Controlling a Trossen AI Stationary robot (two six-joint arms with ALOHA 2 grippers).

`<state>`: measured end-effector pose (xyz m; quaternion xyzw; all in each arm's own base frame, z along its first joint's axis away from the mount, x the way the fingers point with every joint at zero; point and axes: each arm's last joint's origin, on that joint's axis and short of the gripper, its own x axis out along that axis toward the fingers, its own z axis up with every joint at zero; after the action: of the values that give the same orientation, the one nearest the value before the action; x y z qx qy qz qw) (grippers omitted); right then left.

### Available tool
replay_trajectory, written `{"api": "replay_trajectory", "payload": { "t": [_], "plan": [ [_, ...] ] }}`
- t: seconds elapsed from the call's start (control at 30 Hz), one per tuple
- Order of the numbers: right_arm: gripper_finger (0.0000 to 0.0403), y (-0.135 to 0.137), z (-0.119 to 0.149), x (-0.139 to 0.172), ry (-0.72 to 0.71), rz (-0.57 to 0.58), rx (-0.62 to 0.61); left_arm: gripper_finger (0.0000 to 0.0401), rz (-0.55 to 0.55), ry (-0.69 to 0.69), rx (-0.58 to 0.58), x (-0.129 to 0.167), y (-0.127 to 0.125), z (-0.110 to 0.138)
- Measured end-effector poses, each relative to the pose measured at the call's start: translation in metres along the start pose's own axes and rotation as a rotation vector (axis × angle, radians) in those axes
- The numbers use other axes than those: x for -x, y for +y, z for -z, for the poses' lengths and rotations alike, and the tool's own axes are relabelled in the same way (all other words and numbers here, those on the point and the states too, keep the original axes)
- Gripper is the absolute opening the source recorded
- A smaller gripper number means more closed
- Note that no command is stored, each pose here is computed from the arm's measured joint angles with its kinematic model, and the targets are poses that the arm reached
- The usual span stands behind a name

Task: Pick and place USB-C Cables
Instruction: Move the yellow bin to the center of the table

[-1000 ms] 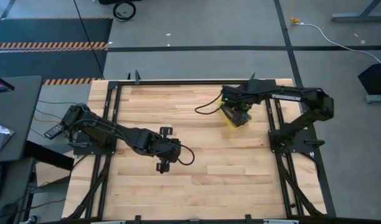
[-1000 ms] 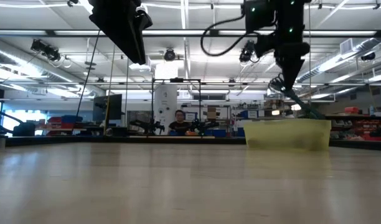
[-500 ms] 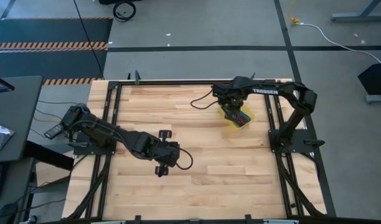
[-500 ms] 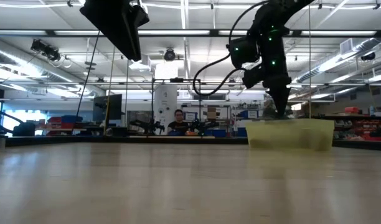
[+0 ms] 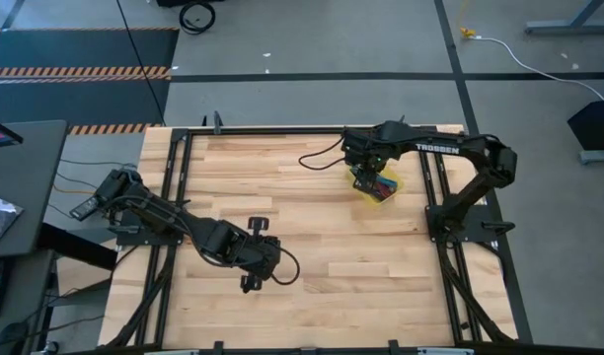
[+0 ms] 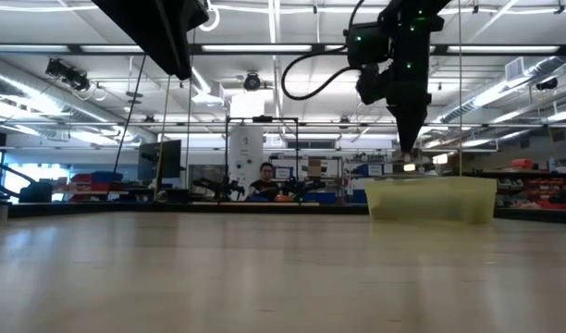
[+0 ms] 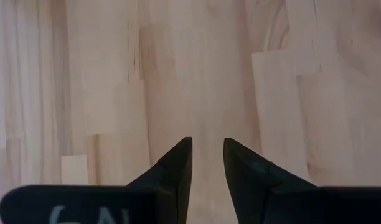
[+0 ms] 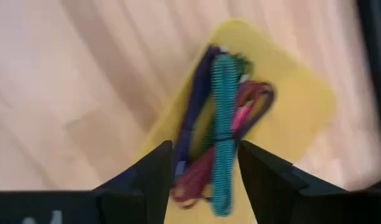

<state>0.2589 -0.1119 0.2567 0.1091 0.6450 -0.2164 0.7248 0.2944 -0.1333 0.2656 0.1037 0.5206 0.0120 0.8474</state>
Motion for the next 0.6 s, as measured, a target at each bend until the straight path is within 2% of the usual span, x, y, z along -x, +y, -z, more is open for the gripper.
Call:
{"api": "replay_trajectory", "payload": {
  "t": [0.2,0.6],
  "plan": [
    [0.017,0.016,-0.002,-0.009,0.048,-0.043,-0.143,0.0098,0.014,-0.016,0.056,0.002,-0.008,0.001],
    [0.0159,0.03,-0.013,-0.042,0.135,-0.004,-0.157,0.0098,0.039,-0.029,0.016,0.008,-0.023,0.004]
  ]
}}
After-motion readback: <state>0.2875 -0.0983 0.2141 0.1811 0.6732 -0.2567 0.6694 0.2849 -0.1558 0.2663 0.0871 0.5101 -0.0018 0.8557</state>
